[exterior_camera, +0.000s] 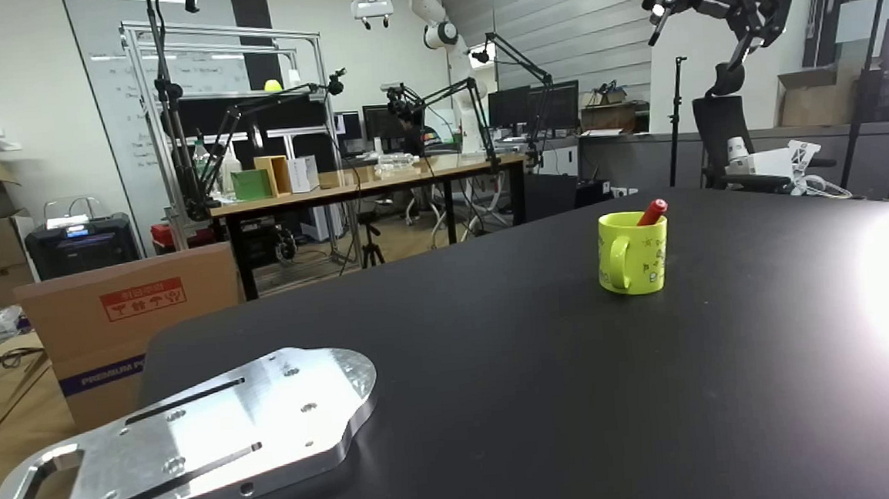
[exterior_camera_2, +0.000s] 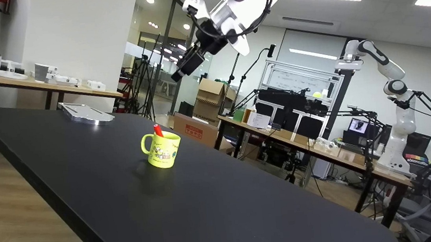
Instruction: Put the marker on the table
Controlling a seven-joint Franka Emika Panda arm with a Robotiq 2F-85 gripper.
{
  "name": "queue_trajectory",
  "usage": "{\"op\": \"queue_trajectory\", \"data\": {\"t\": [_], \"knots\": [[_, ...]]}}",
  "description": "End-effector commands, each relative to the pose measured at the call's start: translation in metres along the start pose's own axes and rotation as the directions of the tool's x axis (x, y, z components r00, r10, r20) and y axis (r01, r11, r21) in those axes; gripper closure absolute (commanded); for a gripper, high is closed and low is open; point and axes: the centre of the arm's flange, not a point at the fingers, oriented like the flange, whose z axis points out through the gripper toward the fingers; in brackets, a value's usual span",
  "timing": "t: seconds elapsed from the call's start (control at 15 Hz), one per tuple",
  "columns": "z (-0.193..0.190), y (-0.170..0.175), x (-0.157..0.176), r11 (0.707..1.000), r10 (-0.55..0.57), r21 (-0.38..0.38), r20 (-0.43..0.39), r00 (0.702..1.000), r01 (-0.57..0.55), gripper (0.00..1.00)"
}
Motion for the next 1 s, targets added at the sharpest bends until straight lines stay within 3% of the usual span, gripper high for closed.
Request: {"op": "queue_trajectory", "data": {"t": [0.0, 0.33, 0.93], "knots": [[0.002, -0.006, 0.039, 0.998, -0.001, 0.061, 0.113, 0.994, -0.006, 0.0], [0.022, -0.001, 0.062, 0.995, 0.037, 0.08, 0.187, 0.982, -0.053, 0.0], [0.078, 0.03, 0.086, 0.994, 0.098, 0.016, 0.225, 0.969, -0.104, 0.0]]}}
